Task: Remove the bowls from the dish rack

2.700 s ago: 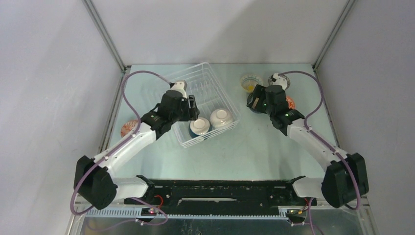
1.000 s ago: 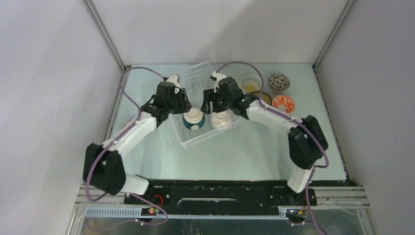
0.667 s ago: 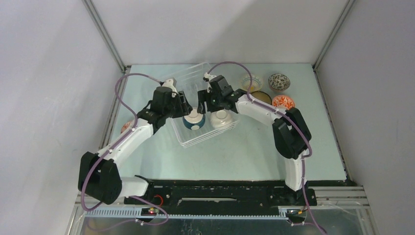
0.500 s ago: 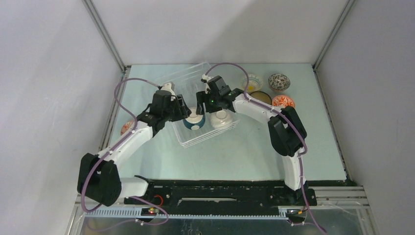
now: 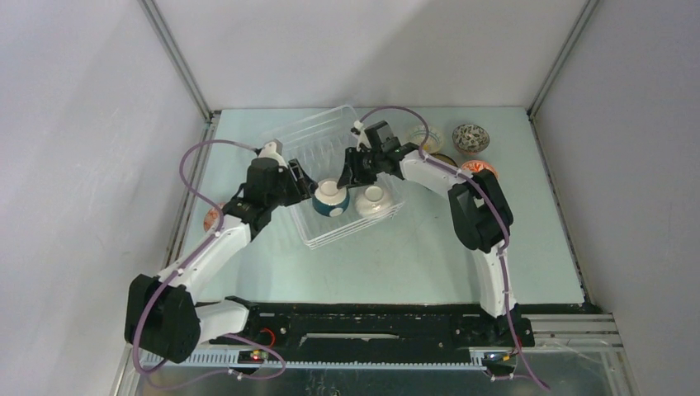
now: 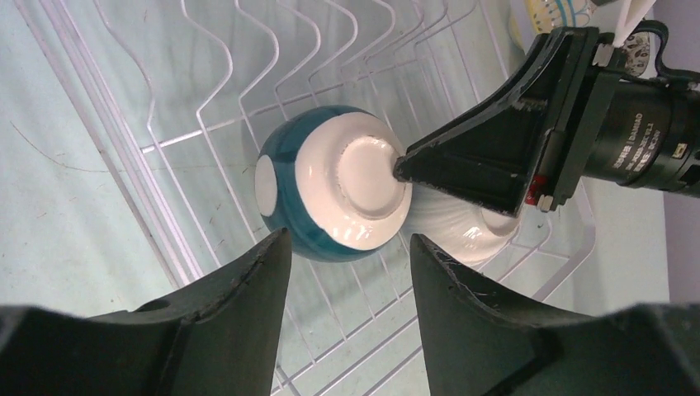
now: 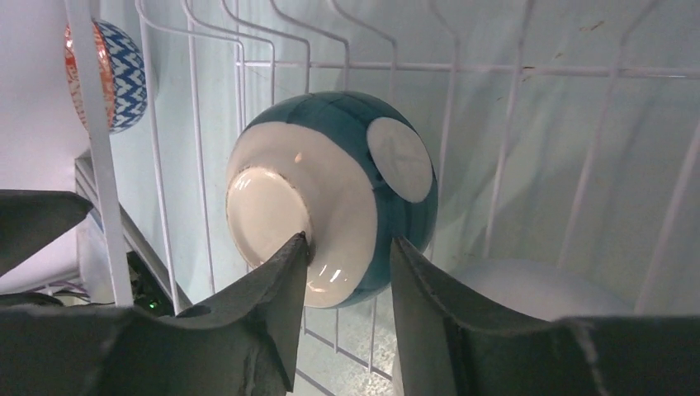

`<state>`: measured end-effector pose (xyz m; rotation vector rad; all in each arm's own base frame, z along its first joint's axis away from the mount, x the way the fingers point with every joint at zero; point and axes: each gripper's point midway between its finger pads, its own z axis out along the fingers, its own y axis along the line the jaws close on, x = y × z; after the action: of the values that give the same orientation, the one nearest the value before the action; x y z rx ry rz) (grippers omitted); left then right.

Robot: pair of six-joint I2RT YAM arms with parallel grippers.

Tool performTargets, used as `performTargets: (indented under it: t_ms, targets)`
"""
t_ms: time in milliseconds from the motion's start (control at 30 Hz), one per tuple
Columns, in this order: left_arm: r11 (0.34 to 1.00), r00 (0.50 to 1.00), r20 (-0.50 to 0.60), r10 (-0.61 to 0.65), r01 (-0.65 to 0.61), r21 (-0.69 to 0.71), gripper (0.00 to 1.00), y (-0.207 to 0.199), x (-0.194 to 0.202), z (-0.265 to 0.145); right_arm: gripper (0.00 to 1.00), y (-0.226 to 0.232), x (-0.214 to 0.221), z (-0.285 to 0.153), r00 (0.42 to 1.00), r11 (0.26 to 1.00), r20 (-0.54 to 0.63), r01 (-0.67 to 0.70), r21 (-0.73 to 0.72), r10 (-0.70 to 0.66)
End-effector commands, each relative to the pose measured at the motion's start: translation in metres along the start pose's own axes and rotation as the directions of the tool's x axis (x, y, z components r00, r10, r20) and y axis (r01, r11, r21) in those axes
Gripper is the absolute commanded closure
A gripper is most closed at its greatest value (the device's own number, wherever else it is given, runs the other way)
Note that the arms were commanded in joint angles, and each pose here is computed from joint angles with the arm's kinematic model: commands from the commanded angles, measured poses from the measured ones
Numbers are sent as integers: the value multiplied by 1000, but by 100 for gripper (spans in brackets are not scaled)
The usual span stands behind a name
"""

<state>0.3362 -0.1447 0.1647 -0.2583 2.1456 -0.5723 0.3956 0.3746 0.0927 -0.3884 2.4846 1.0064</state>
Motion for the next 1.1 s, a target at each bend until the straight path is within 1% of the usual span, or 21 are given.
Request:
performTargets:
  t_ms: [0, 167, 300, 433, 500, 600, 633, 733, 833, 933, 1000, 1067]
  targets:
    - [999, 1000, 4, -27, 27, 30, 38, -3, 0, 6, 56, -14, 0, 3, 998, 998, -13, -59, -24, 59]
    - [996, 998, -42, -54, 56, 66, 38, -9, 10, 18, 61, -22, -1, 1, 996, 996, -9, -86, -27, 85]
    - [994, 995, -55, -78, 82, 78, 36, -11, 13, 24, 62, -28, -2, -1, 996, 996, -3, -90, -18, 90]
    - [991, 993, -57, -104, 108, 82, 32, -11, 15, 27, 63, -32, -1, -1, 996, 996, -4, -87, -4, 87]
    - [989, 990, -67, -120, 125, 76, 29, -10, 19, 27, 61, -30, -1, -1, 997, 997, -5, -77, -9, 77]
    - [988, 990, -38, -133, 135, 79, 25, -10, 14, 28, 46, -23, -4, -4, 999, 999, 9, -51, -5, 51]
    - [988, 990, -28, -135, 137, 73, 23, -9, 13, 27, 42, -22, -5, -7, 999, 999, 18, -44, 1, 44]
    - [989, 991, -7, -135, 136, 57, 22, -4, 11, 23, 38, -17, -10, -12, 999, 999, 39, -31, 5, 31]
    - [991, 992, -8, -127, 128, 44, 24, 1, 13, 22, 34, -7, -12, -18, 999, 1000, 53, -5, -20, 6]
    - [992, 992, -11, -124, 125, 35, 25, 5, 13, 22, 26, 5, -11, -19, 998, 999, 59, 34, -40, -32]
    - [991, 992, -8, -128, 128, 33, 25, 8, 13, 21, 17, 11, -10, -18, 997, 997, 58, 52, -51, -49]
    - [991, 992, -2, -126, 126, 37, 25, 9, 11, 19, 5, 14, -8, -16, 997, 996, 51, 60, -60, -57]
